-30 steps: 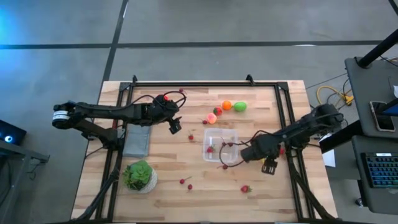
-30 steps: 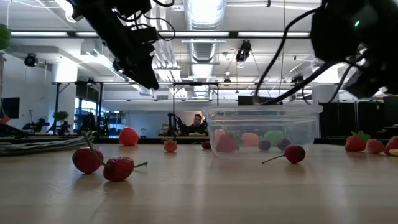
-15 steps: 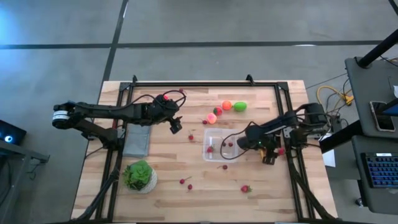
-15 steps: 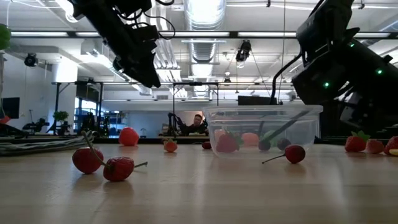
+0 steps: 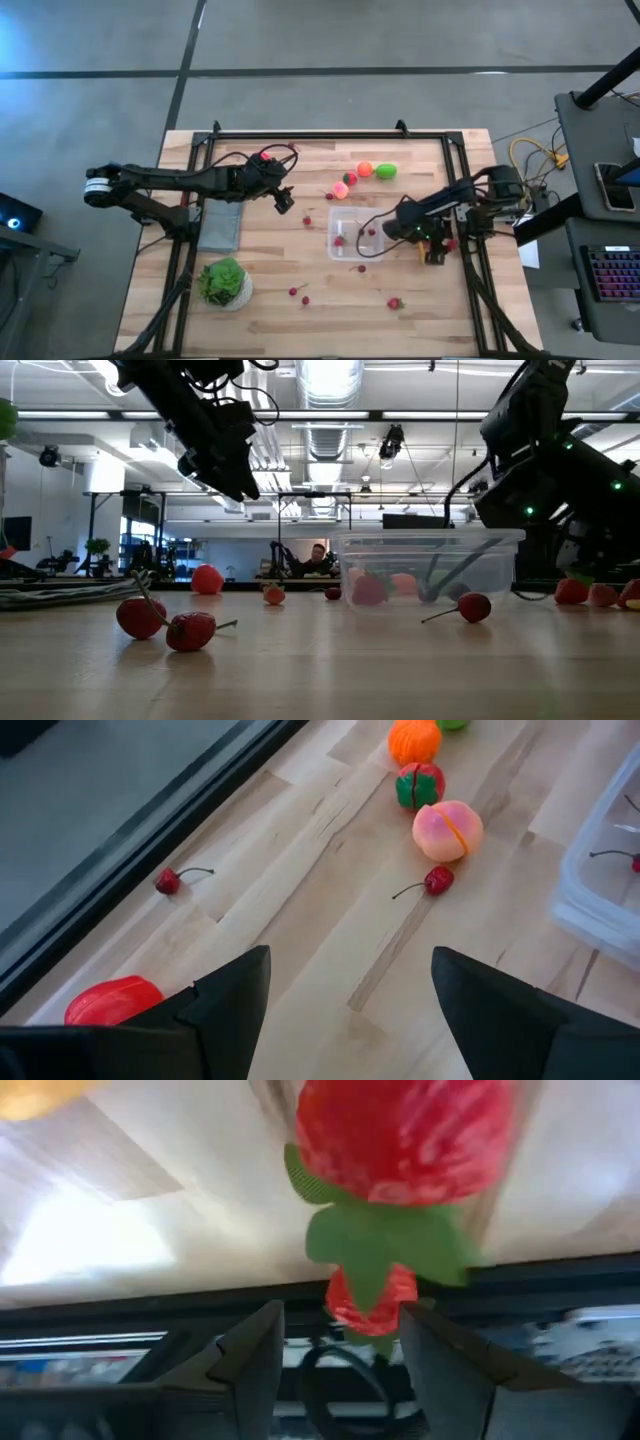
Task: Pick and placing Produce into tupperware
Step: Put the strawberry into the transparent bin
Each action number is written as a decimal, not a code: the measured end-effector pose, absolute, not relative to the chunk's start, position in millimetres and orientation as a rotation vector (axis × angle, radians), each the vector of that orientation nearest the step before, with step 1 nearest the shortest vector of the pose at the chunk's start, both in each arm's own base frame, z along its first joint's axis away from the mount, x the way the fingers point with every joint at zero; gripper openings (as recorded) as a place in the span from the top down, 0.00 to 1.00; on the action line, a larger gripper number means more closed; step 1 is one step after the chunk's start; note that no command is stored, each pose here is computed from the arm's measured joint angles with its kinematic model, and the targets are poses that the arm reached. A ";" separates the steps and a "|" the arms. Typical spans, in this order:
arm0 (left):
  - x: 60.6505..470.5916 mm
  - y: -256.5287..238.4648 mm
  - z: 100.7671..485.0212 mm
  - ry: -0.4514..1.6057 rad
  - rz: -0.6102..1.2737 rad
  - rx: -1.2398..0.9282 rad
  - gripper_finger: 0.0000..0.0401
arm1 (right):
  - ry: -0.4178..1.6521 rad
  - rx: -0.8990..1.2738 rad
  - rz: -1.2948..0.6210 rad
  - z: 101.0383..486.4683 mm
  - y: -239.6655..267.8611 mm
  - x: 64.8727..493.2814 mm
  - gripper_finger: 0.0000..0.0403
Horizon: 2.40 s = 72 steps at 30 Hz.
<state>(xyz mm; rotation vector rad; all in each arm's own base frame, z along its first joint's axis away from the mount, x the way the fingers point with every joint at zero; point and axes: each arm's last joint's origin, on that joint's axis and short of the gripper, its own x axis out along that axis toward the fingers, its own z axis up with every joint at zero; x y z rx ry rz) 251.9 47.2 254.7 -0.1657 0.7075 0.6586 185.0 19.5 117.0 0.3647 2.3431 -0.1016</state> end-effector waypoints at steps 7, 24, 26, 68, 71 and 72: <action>251.9 47.2 254.7 0.708 0.659 -0.167 0.35 | 2.393 0.470 -0.216 98.4 20.4 176.9 0.53; 251.9 47.2 254.7 0.708 0.658 -0.165 0.35 | 2.409 0.478 -0.289 86.7 19.6 169.2 0.56; 251.9 47.2 254.7 0.708 0.658 -0.165 0.35 | 2.412 0.478 -0.290 87.1 19.6 169.2 0.59; 251.4 46.6 253.9 0.722 0.647 -0.163 0.35 | 2.082 0.534 -0.394 164.9 23.8 234.8 0.57; 251.1 46.6 253.0 0.725 0.646 -0.162 0.35 | 2.100 0.538 -0.435 159.6 29.3 228.9 0.51; 251.0 46.6 252.8 0.725 0.646 -0.162 0.35 | 2.099 0.549 -0.466 158.0 30.8 227.5 0.49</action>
